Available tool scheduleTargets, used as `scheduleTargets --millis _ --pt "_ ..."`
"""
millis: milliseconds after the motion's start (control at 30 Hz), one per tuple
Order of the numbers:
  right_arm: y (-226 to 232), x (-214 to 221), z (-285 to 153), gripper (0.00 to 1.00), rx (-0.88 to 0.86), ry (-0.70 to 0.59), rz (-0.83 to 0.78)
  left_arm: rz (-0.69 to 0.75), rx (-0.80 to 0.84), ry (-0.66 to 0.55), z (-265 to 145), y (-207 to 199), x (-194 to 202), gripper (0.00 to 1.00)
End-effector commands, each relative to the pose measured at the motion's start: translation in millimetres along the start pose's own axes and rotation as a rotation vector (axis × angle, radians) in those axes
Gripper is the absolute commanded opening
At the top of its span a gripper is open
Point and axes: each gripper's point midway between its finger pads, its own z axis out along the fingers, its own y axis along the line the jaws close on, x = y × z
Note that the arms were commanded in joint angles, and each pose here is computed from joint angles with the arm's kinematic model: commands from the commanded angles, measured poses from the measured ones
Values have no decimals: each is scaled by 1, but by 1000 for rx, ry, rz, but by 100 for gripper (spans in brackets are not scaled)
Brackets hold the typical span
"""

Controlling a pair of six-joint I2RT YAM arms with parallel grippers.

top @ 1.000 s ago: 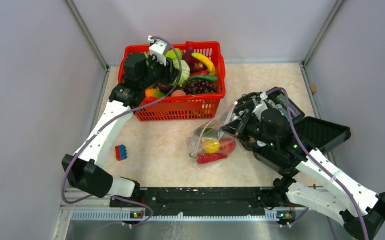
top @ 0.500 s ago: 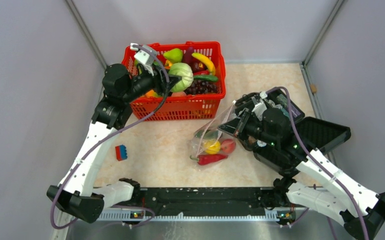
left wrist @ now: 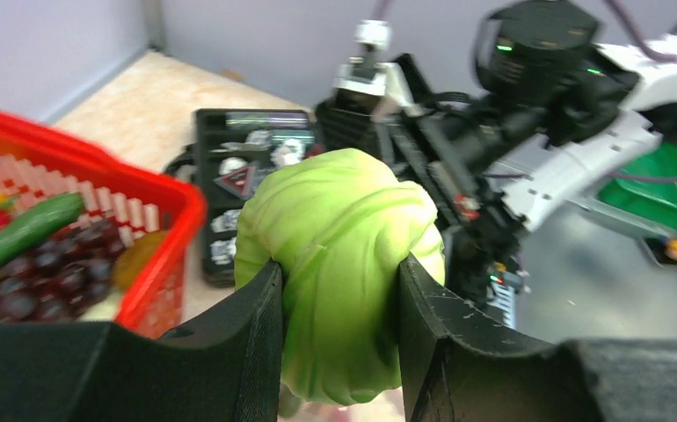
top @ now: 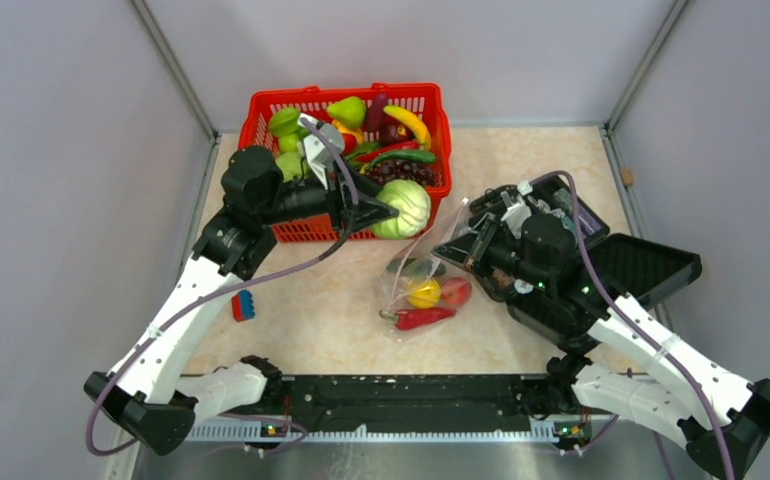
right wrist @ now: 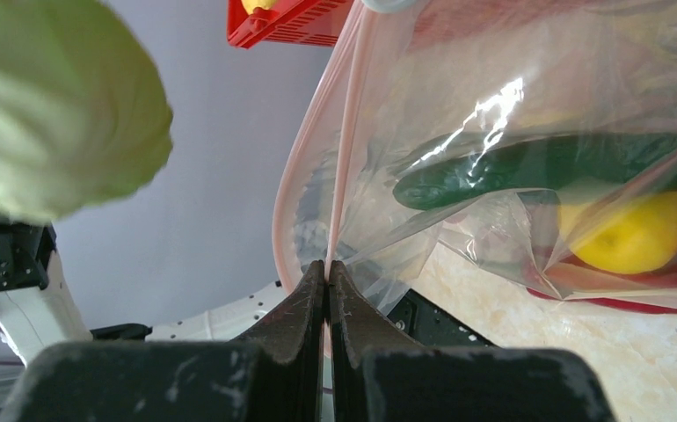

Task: Place the food in the zip-top bag and seal the zipper

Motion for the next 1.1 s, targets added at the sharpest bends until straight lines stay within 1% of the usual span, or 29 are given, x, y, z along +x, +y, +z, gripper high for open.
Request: scheduleTargets --millis 0,200,300,433,533,600,667,833,1067 --pt "7 -7 7 0 -29 -32 1 64 163 -1 0 -53 -3 42" --pt "7 -19 11 0 -17 -96 22 64 247 48 12 -84 14 43" --pt "11 -25 12 0 -26 -124 28 62 232 87 18 -84 29 43" --pt "14 -28 14 0 -30 -129 23 32 172 142 26 -71 51 42" --pt "12 -25 16 0 -23 -116 23 -5 196 127 35 -71 59 42" --pt "11 -23 17 0 -22 -103 25 -19 181 116 42 -66 64 41" --pt "10 -20 18 0 -22 -92 25 -31 131 118 48 -54 71 40" --pt "6 -20 15 0 -7 -97 20 -25 8 183 52 -25 99 40" --pt "1 -21 10 0 11 -109 11 23 -96 135 43 -10 93 40"
